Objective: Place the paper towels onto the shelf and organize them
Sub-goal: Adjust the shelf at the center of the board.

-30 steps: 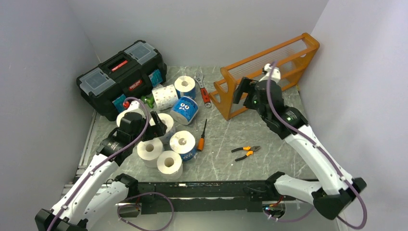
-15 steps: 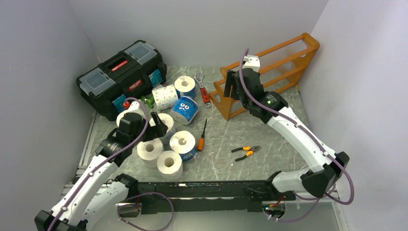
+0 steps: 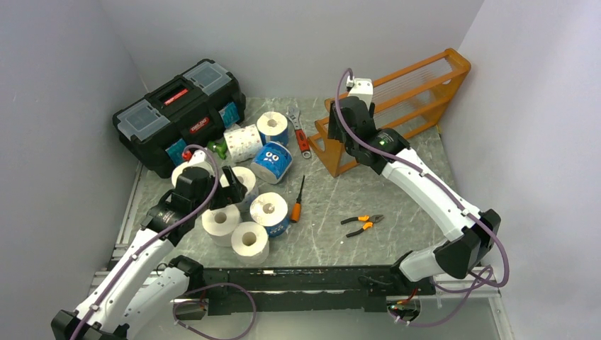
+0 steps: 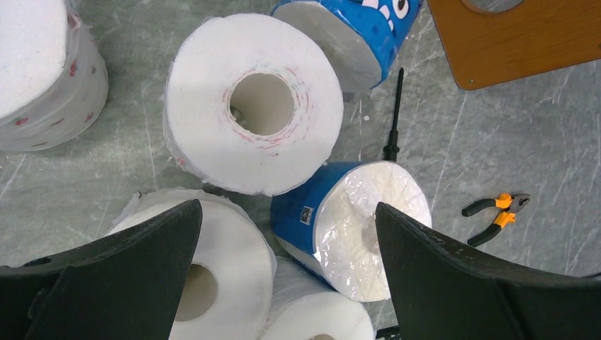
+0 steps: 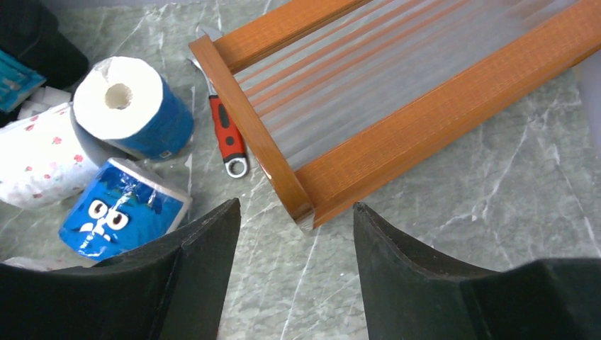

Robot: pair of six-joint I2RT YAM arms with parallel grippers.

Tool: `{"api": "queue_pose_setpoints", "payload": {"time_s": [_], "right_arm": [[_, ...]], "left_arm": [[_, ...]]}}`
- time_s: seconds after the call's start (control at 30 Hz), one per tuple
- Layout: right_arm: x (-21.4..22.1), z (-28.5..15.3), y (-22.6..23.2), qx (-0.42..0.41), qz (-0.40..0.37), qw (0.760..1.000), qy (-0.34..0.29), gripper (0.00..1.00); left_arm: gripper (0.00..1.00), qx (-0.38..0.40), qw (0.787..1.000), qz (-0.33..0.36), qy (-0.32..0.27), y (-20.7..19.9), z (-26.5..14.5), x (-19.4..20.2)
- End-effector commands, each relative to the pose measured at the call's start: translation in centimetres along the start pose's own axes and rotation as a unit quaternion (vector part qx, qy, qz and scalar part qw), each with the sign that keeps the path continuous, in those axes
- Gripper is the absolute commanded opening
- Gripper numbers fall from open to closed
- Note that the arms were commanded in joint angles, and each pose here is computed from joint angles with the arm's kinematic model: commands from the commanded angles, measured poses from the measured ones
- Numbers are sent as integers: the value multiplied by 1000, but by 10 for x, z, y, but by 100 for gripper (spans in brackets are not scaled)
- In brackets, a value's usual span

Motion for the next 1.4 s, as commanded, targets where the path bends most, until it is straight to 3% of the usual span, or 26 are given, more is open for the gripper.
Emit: {"api": "queue_pose_setpoints", "payload": {"time_s": [0.0,0.43,0.63,0.9,1.37], "right_arm": [[-8,5,0,20,7,999,-29,59],[4,15,0,24,4,999,-23,37],[11,11,-8,23,2,1000,-20,22],[18,-6,-25,25,4,1000,-15,12],[33,-38,-65,55,3,998,2,13]], "left_arm": [[99,10,1000,1,2,-2,0,2],[99,8,1000,-2,6,1,1,6],[99,16,1000,-5,7,-3,1,4],[99,25,1000,-7,13,-6,3,5],[99,30,999,-10,23,-8,11,8]]}}
Point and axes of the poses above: each gripper's point midway between its finger pads, its own z axis out along the fingers, its own y axis along the line the jaws close on, x = y × z, the point moved 6 cm from there along -z, back along the fingers, and after that the axes turned 1 degree about -z, right-handed, at the moved point
